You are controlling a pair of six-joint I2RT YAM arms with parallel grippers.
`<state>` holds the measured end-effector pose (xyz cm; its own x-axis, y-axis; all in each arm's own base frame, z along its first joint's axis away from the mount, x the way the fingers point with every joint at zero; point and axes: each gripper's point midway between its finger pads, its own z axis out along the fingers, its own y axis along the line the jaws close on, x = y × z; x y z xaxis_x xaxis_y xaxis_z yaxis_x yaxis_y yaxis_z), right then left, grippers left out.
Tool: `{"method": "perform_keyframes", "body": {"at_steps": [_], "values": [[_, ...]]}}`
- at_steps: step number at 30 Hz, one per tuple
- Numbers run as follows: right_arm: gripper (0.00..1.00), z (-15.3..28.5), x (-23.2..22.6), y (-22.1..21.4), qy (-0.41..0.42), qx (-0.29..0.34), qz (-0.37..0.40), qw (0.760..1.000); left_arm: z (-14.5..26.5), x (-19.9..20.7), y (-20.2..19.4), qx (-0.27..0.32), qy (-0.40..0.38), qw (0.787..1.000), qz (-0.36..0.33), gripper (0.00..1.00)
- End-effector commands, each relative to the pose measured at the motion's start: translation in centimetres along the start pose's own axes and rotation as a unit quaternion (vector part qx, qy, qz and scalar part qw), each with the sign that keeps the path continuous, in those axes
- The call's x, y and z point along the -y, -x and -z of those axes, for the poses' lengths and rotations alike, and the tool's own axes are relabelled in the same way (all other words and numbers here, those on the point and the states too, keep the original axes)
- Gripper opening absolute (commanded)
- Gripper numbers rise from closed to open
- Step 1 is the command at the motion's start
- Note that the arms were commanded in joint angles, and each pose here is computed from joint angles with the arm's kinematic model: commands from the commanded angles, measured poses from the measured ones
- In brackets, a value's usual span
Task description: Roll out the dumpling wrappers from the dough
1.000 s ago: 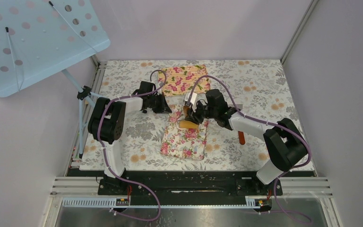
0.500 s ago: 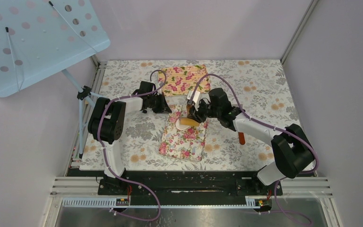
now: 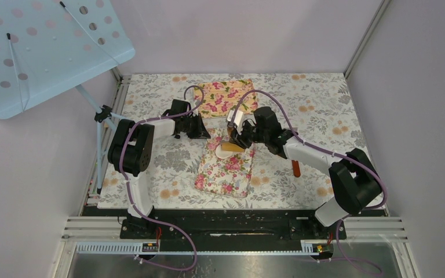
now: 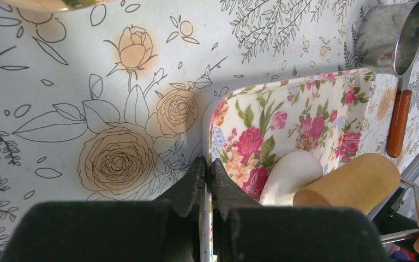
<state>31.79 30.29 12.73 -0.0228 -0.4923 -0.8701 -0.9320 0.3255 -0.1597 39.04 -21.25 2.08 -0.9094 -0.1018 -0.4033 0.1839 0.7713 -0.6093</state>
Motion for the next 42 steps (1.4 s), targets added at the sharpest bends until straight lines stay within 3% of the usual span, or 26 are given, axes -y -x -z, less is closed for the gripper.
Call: {"method": "perform_keyframes", "body": {"at_steps": [1, 31, 42], "values": [[0.0, -0.5, 1.2, 0.2, -0.018, 0.015, 0.037, 0.999, -0.3, -1.7, -1.9, -0.029, 0.031, 0.999, 0.01, 0.0], [0.0, -0.6, -4.8, -7.4, 0.068, -0.103, -0.012, 0.992, -0.3, -1.6, -1.9, -0.029, 0.028, 0.999, 0.01, 0.0], [0.0, -0.5, -6.5, -6.4, 0.106, -0.088, -0.064, 0.988, -0.3, -1.7, -1.9, -0.03, 0.028, 0.999, 0.011, 0.0]]}}
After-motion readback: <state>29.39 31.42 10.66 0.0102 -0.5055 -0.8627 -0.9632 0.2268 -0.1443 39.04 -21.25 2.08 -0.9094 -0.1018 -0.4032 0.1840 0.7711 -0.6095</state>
